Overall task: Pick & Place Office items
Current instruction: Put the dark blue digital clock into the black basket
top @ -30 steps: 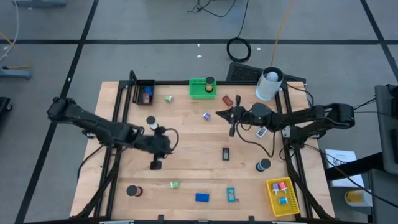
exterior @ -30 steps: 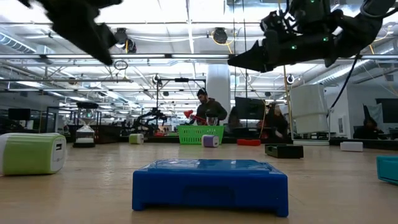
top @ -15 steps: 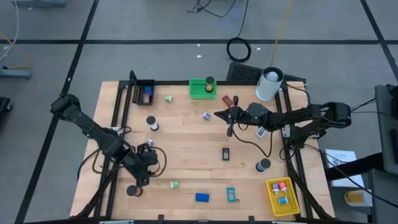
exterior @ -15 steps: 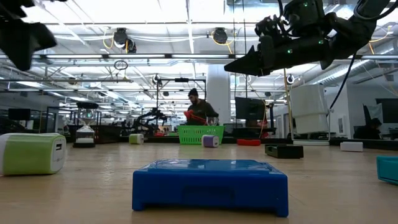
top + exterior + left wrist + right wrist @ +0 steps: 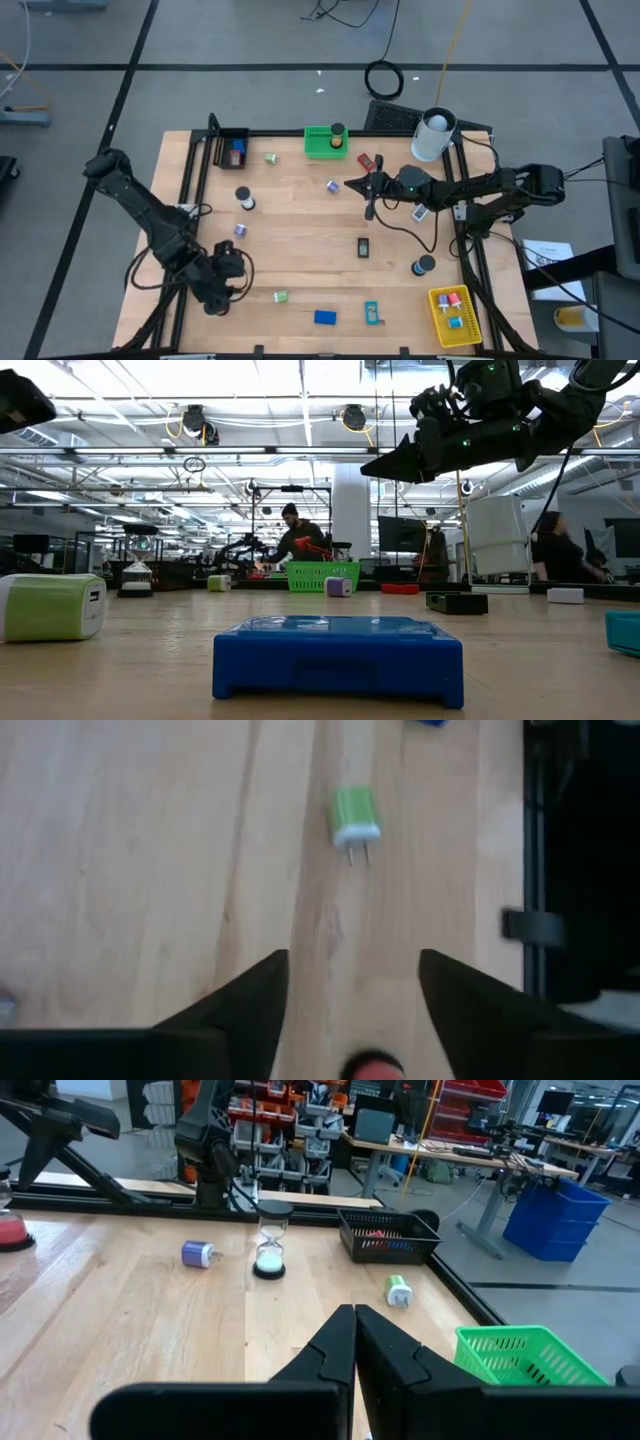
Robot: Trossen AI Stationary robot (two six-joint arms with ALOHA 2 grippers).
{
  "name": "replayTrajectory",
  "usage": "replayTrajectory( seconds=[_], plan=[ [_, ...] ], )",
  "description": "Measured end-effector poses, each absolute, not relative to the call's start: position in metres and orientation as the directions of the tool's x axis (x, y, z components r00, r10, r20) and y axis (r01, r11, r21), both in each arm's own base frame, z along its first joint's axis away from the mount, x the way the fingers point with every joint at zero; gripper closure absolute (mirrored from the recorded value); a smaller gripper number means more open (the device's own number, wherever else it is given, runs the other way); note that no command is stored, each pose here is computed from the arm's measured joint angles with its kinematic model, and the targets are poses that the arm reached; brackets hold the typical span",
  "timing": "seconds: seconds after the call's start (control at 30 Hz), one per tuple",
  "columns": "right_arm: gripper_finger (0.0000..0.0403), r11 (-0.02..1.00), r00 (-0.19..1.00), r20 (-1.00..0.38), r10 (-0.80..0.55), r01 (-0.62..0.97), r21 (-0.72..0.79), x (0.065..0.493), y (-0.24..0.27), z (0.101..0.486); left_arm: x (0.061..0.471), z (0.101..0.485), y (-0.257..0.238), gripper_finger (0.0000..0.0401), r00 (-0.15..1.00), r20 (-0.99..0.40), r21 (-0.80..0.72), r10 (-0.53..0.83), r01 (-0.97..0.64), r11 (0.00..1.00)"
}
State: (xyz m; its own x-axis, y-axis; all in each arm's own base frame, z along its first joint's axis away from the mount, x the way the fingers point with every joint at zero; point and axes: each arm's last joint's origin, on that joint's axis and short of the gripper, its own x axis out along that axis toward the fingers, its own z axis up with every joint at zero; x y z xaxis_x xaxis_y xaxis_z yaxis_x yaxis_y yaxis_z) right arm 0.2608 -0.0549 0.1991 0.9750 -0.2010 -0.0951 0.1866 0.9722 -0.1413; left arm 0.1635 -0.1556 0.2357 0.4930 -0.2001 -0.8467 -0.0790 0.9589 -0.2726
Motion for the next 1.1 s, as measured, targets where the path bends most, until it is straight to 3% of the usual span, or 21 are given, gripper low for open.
replayTrajectory(
  seconds=[0.2, 0.33, 0.5, 0.63, 0.73, 0.9, 1.1],
  plan=[
    [0.0399, 0.972, 0.975, -0.096, -0.201, 0.186, -0.141, 0.261, -0.055, 0.199, 0.172, 0.235, -0.146, 0.0300, 0.444, -0.860, -0.346, -0.251, -0.147, 0.927],
    [0.0399, 0.972, 0.975, -0.096, -0.200, 0.186, -0.141, 0.261, -0.055, 0.199, 0.175, 0.246, -0.153, 0.0351, 0.469, -0.831, -0.354, -0.299, -0.031, 0.935],
    [0.0399, 0.973, 0.974, -0.104, -0.200, 0.185, -0.141, 0.261, -0.055, 0.198, 0.181, 0.277, -0.162, 0.0329, 0.512, -0.814, -0.333, -0.273, -0.027, 0.943],
    [0.0399, 0.973, 0.974, -0.105, -0.200, 0.185, -0.141, 0.261, -0.055, 0.198, 0.187, 0.285, -0.169, 0.0279, 0.447, -0.870, -0.255, -0.206, -0.050, 0.966],
    [0.0399, 0.973, 0.974, -0.108, -0.200, 0.184, -0.141, 0.261, -0.055, 0.198, 0.190, 0.281, -0.174, 0.0266, 0.372, -0.906, -0.239, -0.200, -0.059, 0.969],
    [0.0399, 0.973, 0.974, -0.110, -0.200, 0.184, -0.141, 0.261, -0.055, 0.198, 0.202, 0.269, -0.185, 0.0308, 0.328, -0.927, -0.184, -0.181, 0.023, 0.983],
    [0.0399, 0.973, 0.973, -0.110, -0.200, 0.184, -0.141, 0.261, -0.055, 0.198, 0.217, 0.258, -0.185, 0.0362, 0.354, -0.927, -0.146, -0.121, -0.046, 0.988]
  ],
)
